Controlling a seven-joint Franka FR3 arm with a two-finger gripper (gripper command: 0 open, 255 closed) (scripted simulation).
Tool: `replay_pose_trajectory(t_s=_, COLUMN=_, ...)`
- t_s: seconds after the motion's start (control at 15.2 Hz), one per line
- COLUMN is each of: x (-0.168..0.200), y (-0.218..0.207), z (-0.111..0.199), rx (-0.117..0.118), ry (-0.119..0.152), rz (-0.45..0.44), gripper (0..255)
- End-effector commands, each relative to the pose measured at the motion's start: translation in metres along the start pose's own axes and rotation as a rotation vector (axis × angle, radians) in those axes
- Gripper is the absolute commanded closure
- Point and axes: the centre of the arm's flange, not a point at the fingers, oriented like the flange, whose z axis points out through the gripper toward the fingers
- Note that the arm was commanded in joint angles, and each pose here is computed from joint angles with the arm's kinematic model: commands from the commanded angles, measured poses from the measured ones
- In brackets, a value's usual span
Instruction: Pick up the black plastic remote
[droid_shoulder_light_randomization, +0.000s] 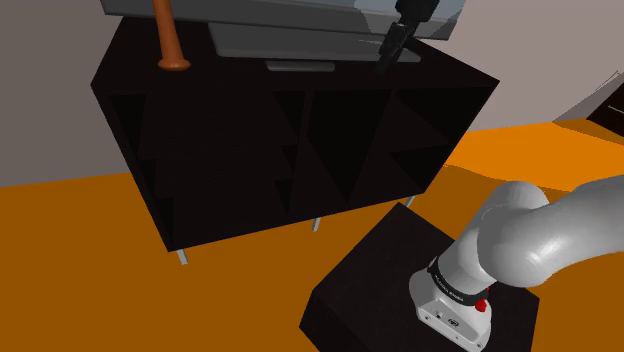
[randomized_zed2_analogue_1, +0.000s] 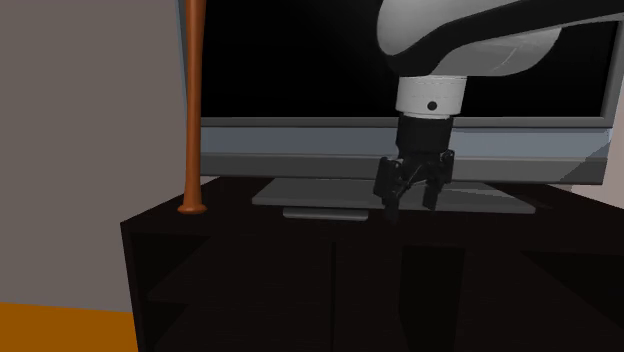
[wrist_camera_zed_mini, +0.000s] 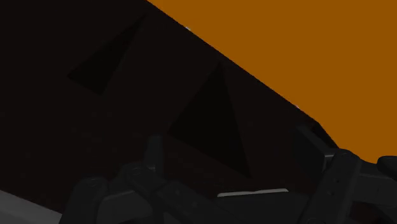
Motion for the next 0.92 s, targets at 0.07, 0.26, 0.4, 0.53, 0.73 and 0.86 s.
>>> replay_pose_trajectory(t_s=0.07, x=0.041, y=0.008, z=0.005, rx=0.007, ry=-0.011, rz=-0.146, gripper=0)
replay_pose_trajectory(t_s=0.26, x=0.082, y=0.009, z=0.012, rx=0.016, ry=-0.022, rz=-0.287, gripper=0)
replay_pose_trajectory(t_s=0.4, x=0.109, y=0.007, z=0.017, rx=0.021, ry=-0.029, rz=-0.380, gripper=0)
replay_pose_trajectory(t_s=0.53, x=0.136, y=0.002, z=0.022, rx=0.027, ry=-0.037, rz=-0.474, gripper=0)
replay_pose_trajectory(t_s=0.73, x=0.174, y=-0.011, z=0.030, rx=0.035, ry=-0.047, rz=-0.614, gripper=0)
replay_pose_trajectory(t_s=0.86, x=0.199, y=-0.022, z=0.036, rx=0.040, ry=-0.055, rz=-0.708, gripper=0)
